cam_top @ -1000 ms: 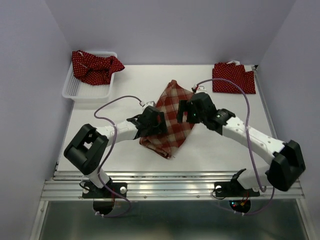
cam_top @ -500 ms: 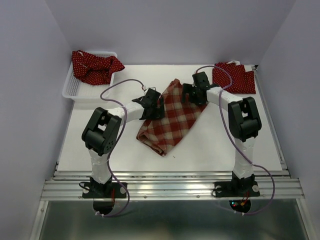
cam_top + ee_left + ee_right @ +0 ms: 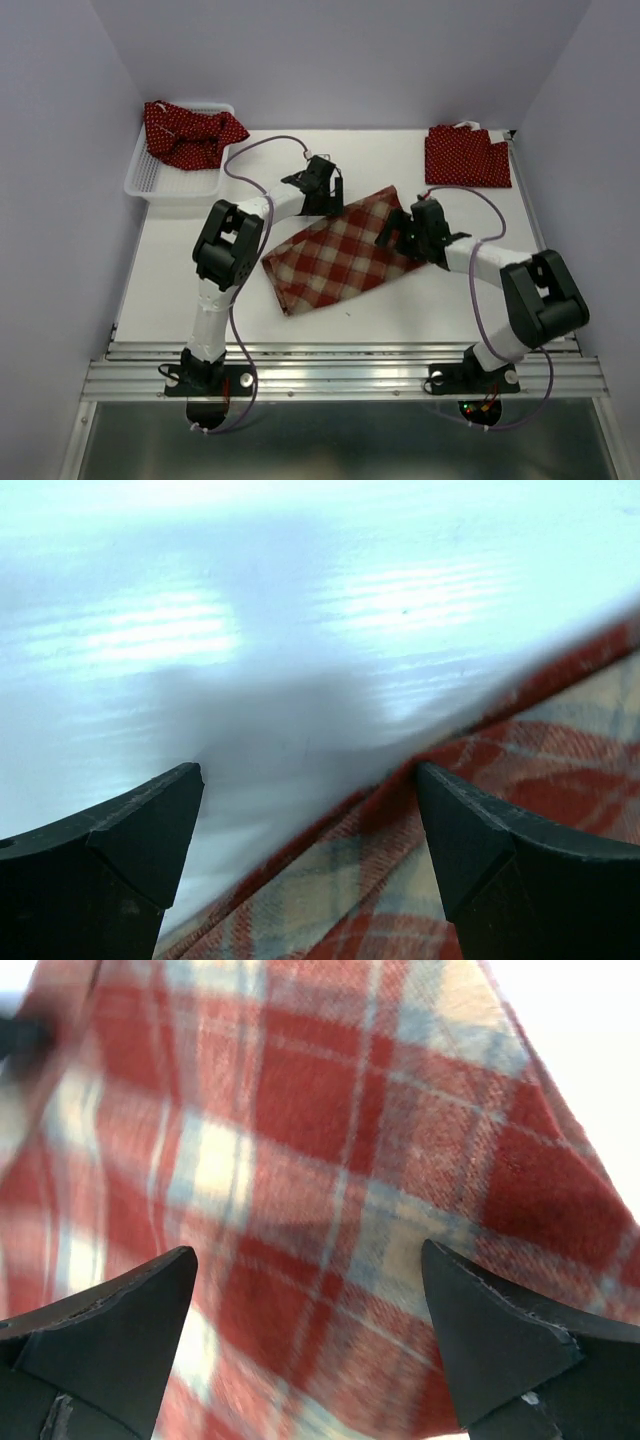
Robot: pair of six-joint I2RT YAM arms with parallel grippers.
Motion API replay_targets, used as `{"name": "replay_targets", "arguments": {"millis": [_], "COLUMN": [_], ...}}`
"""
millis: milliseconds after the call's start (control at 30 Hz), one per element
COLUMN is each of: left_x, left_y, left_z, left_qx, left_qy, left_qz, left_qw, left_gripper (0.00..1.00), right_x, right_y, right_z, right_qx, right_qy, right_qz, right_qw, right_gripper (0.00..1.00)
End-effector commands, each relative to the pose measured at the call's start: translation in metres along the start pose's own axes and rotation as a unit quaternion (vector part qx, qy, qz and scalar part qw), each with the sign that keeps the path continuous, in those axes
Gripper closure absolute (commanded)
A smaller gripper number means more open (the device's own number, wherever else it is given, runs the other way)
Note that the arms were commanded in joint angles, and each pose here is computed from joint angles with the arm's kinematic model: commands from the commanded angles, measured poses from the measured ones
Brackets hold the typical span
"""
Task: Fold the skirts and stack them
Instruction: Fold the skirt
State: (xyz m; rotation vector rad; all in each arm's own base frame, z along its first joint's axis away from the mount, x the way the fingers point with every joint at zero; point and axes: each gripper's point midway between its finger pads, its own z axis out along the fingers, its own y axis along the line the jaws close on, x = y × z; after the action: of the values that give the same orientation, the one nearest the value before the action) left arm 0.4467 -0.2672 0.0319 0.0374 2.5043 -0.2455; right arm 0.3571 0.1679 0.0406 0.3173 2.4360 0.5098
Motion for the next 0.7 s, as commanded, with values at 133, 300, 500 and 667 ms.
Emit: {"name": "replay_targets", "arguments": {"millis": [133,300,500,667], "left_x": [-0.006,-0.029,-0.074,-0.041], "left_y": [-0.012,-0.022,-0.006,0.048], "left_z": [0.005,-0.023,-0.106,-0.169], "left_qx": [0.033,0.054,0.019,-0.052], "left_qy": [0.023,-0.004,-0.081,-0.113], "left_qz": [0.031,0.028,0.005,-0.075], "left_qw": [0.999,0.998,0.996,0.989], "left_gripper": [0.02,0.01,0.01,0.01], "right_x": [0.111,0.07,0.022,0.046], "right_y": [0.016,0.012,0.041,0.068], "right_z": [-0.066,-0.089,-0.112,-0.111], "right_qx": [-0.029,-0.011,0.002,-0.077], "right_qy": [0.019,-0.088,-0.117,-0.048], "right_qz": [0.124,0.12,-0.005,-0.061], "right_qw": [0.992,0.989,0.993,0.994], "right_gripper": [0.0,0.0,0.0,0.0]}}
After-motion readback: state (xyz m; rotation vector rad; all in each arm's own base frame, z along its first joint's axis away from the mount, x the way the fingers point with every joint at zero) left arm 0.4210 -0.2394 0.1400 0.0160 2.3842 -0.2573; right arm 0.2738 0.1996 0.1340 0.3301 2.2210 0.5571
